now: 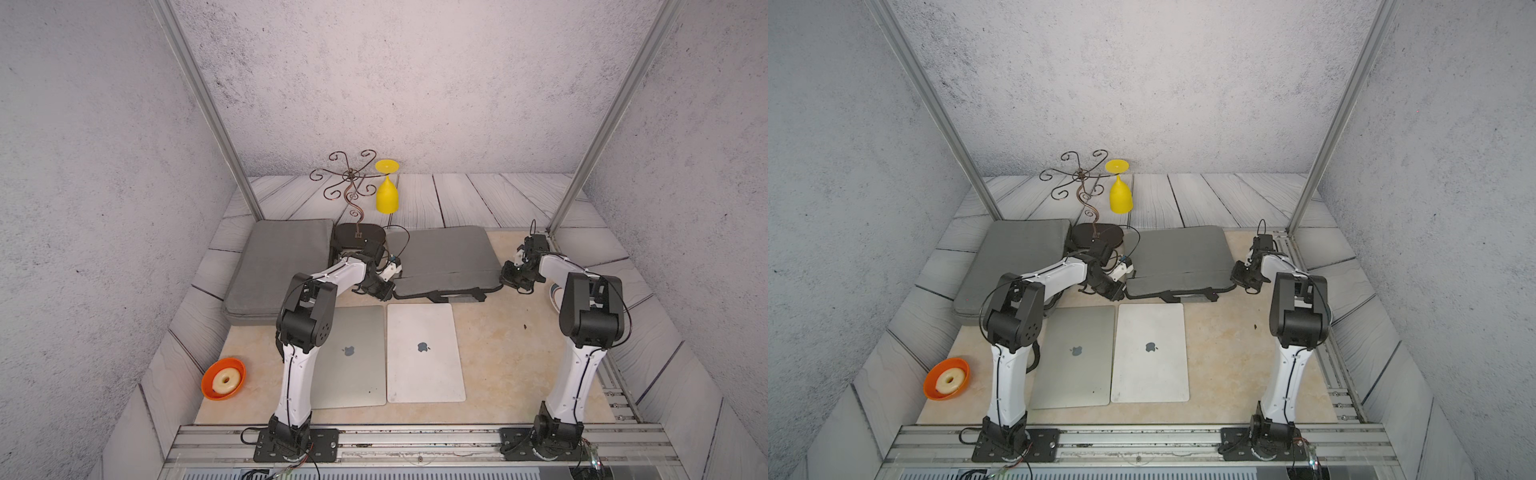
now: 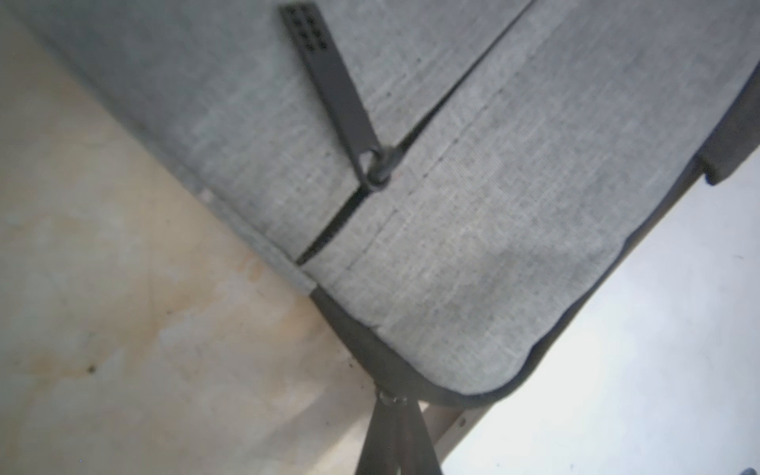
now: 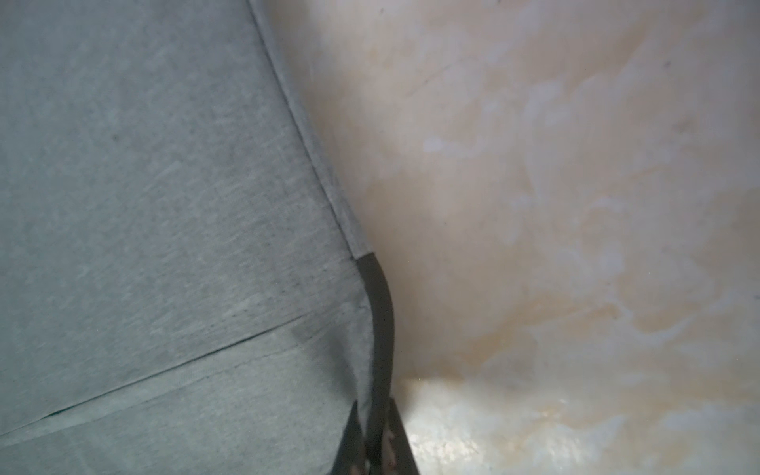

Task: Open the zippered laptop bag and take out the laptop
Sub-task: Unzip the zipper on the zippered laptop bag.

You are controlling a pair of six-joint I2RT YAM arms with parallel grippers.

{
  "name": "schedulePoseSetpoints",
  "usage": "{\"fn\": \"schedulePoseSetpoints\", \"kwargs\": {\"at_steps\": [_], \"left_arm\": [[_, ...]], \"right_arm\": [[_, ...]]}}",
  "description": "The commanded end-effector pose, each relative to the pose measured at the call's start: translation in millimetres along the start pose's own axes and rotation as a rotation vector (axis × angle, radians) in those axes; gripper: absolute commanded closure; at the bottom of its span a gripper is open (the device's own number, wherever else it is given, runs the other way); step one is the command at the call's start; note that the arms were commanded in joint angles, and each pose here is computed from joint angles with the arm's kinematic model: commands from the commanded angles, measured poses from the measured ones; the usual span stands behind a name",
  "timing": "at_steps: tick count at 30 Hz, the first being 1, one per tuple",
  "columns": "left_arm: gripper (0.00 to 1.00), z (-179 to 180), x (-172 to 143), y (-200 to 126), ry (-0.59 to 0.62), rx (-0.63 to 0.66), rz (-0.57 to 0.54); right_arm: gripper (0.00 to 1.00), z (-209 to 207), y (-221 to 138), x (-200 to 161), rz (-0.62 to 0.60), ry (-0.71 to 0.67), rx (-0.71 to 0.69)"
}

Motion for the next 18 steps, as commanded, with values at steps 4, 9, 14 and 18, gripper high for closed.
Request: {"fn": "schedulePoseSetpoints", "kwargs": {"at_steps": [4,9,14,18], "left_arm": [[1.00,-22.2,-28.0,-7.4,-0.053,-0.058,0.068],[1.00,-24.1,-27.7,-4.4,-0.070,-0.082,0.076],[1.00,-21.9,-16.3,-4.9,-0.098,-0.107,0.046],[1.00,-17.8,-10.8,-3.5,-0.101,-0.107,0.051]], "right_arm": [[0.98,2.0,-12.5,-8.4,-0.016,0.051,-0.045],[0.85,5.9,-24.4,-5.8,-0.044,0.023,-0.061],[0.50,17.7,-55.5,-1.0,-0.095,-0.098,-0.075],[0.42,48.7,-72.9,-0.5,-0.144,-0.331,-0.023]]}}
Point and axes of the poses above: each gripper's point midway between its finger pads, its own y axis out along the fingers, its own z axis along the line the jaws close on, x = y × z, the point moved 1 cm from there along -y, back along the fingers, and after that the axes turned 14 degrees about -y, right-handed, at the moved point
